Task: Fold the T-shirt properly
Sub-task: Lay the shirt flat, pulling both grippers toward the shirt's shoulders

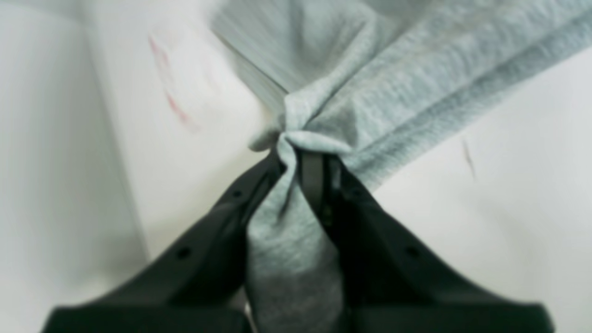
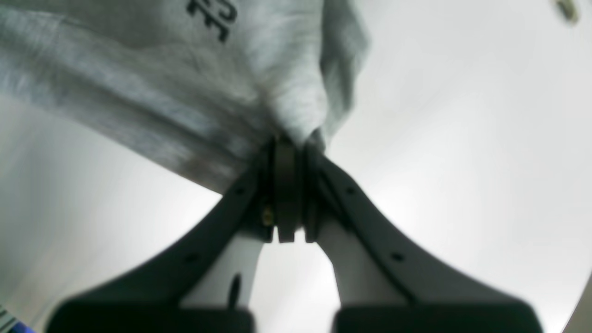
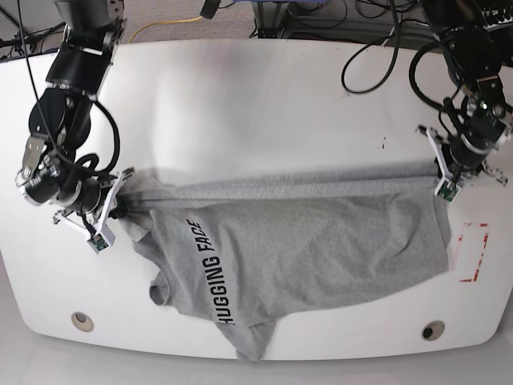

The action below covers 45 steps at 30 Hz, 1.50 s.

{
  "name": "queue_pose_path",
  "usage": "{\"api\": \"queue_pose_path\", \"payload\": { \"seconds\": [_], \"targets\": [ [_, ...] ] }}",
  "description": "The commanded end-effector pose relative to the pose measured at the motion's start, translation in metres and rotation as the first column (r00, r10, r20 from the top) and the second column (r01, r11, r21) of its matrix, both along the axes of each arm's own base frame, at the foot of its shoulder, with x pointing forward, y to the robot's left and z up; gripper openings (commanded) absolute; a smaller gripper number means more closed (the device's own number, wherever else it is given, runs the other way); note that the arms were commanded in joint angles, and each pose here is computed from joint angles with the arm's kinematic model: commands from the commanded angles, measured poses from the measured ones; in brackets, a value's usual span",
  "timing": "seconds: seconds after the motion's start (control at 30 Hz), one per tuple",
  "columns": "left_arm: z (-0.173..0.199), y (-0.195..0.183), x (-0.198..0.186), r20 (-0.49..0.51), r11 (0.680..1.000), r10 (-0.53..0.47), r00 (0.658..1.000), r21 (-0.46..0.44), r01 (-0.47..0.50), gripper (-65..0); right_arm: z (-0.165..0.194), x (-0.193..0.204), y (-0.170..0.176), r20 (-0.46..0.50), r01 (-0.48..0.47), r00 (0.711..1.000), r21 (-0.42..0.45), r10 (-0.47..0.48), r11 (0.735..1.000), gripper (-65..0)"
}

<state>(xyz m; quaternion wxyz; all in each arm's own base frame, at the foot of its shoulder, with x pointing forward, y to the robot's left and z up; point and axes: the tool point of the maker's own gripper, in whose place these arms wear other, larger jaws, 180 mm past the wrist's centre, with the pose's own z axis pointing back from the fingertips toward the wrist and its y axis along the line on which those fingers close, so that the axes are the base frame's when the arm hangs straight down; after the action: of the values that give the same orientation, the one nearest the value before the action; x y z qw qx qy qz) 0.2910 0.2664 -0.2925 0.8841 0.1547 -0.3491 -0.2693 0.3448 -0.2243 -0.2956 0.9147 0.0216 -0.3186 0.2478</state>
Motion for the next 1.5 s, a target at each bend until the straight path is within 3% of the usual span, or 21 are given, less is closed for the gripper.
{"api": "queue_pose_path", "payload": {
  "seconds": [0.0,0.23,0.4,0.53,0.73,0.93,0.97,1.03,1.17,1.23,1.3,1.47],
  "targets": [
    [0.000,0.014,-0.010,-0.014,0.998,0.032,0.999,0.047,-0.031,-65.0,0.003,-0.009,-0.008,0.022,0.026,0.999,-0.026,-0.025,0.999,-65.0],
    [-0.031,0.028,-0.056,-0.139,0.996,0.075,0.987,0.063,-0.067,-65.0,-0.057,-0.080,-0.008,-0.144,0.141,0.981,0.060,-0.131,0.988,-65.0],
    [-0.049,0.033,-0.083,-0.216,0.995,0.090,0.972,0.070,-0.076,-65.0,-0.078,-0.116,-0.019,-0.199,0.250,0.953,0.096,-0.228,0.963,-65.0],
    [-0.064,0.037,-0.096,-0.269,0.994,0.105,0.957,0.065,-0.090,-65.0,-0.083,-0.133,-0.017,-0.221,0.271,0.944,0.095,-0.245,0.958,-65.0],
    [-0.076,0.037,-0.117,-0.327,0.994,0.107,0.939,0.065,-0.090,-65.0,-0.081,-0.152,-0.014,-0.221,0.340,0.930,0.201,-0.295,0.919,-54.7],
    [-0.081,0.036,-0.126,-0.352,0.994,0.103,0.930,0.065,-0.085,-64.6,-0.075,-0.157,-0.006,-0.208,0.339,0.935,0.290,-0.287,0.895,-30.4],
    [-0.082,0.036,-0.127,-0.356,0.994,0.103,0.929,0.065,-0.085,-62.5,-0.075,-0.158,-0.005,-0.209,0.337,0.936,0.299,-0.284,0.893,-27.0],
    [-0.085,0.032,-0.132,-0.373,0.995,0.091,0.923,0.063,-0.073,-51.7,-0.075,-0.164,-0.006,-0.214,0.348,0.932,0.313,-0.291,0.884,-19.8],
    [-0.089,0.027,-0.134,-0.387,0.997,0.072,0.919,0.057,-0.055,-26.5,-0.069,-0.169,-0.021,-0.198,0.393,0.918,0.326,-0.345,0.860,-17.6],
    [-0.089,0.027,-0.135,-0.386,0.997,0.074,0.919,0.056,-0.057,-17.9,-0.068,-0.169,-0.024,-0.193,0.400,0.915,0.324,-0.354,0.857,-17.6],
    [-0.088,0.027,-0.133,-0.382,0.997,0.073,0.921,0.054,-0.057,-15.1,-0.066,-0.165,-0.027,-0.181,0.397,0.917,0.319,-0.356,0.860,-17.6],
    [-0.085,0.026,-0.128,-0.366,0.997,0.072,0.928,0.051,-0.057,-15.1,-0.050,-0.137,-0.041,-0.108,0.378,0.926,0.297,-0.363,0.877,-17.6]
  ]
}}
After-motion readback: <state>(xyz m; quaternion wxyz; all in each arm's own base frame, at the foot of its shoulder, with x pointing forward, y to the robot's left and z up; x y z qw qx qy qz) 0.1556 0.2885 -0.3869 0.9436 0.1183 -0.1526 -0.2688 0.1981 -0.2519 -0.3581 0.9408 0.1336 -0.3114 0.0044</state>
